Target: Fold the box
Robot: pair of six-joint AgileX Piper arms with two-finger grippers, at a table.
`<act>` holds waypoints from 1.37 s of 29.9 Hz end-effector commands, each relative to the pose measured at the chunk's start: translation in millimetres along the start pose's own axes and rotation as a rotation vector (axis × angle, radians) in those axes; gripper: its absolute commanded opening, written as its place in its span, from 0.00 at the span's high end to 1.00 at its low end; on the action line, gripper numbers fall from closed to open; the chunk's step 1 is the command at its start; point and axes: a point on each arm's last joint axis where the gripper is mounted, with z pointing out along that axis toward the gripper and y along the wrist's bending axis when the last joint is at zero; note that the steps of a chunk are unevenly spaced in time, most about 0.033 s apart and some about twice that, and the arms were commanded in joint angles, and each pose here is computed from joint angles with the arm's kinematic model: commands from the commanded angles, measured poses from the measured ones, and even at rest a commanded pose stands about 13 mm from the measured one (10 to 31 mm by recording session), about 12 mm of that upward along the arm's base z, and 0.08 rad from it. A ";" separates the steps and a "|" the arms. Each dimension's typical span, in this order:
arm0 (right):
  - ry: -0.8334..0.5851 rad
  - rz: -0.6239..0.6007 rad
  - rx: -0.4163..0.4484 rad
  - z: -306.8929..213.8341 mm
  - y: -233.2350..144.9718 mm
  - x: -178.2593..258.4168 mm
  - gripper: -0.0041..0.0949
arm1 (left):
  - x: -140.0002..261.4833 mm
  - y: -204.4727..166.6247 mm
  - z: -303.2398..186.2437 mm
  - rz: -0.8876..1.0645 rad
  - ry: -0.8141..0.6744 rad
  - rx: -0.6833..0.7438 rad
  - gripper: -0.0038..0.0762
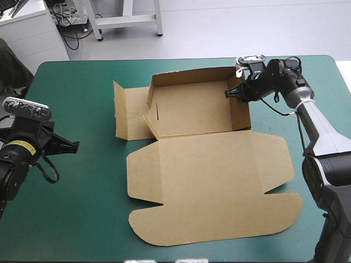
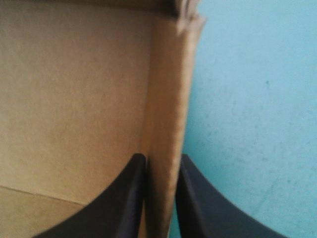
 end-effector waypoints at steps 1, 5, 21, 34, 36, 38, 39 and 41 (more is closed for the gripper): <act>-0.072 -0.046 0.013 -27.2 1.8 -8.2 0.50 | -9.9 3.1 -6.9 -0.011 -0.068 -0.011 0.99; -0.102 -0.054 0.023 -40.0 2.7 -10.6 0.23 | -8.4 3.1 -6.8 -0.012 -0.052 -0.011 0.99; -0.091 -0.097 0.040 -100.8 10.6 -21.0 0.19 | -8.0 3.1 -6.8 -0.018 -0.047 -0.011 0.99; -0.028 -0.064 0.038 -21.5 -4.3 -40.3 0.19 | -4.4 2.7 -6.7 -0.023 -0.007 -0.007 0.99; -0.026 -0.062 0.038 -11.9 -6.1 -43.6 0.19 | -4.0 2.7 -6.7 -0.023 -0.003 -0.007 0.99; -0.014 -0.053 0.037 -0.6 -8.0 -44.0 0.19 | -3.6 2.7 -6.7 -0.033 0.000 -0.007 0.99; -0.010 -0.049 0.037 3.0 -8.6 -43.8 0.19 | -3.5 2.7 -6.7 -0.039 0.003 -0.007 0.99; 0.015 -0.044 0.034 15.6 -10.5 -41.2 0.23 | -3.3 2.7 -6.7 -0.039 0.005 -0.008 0.99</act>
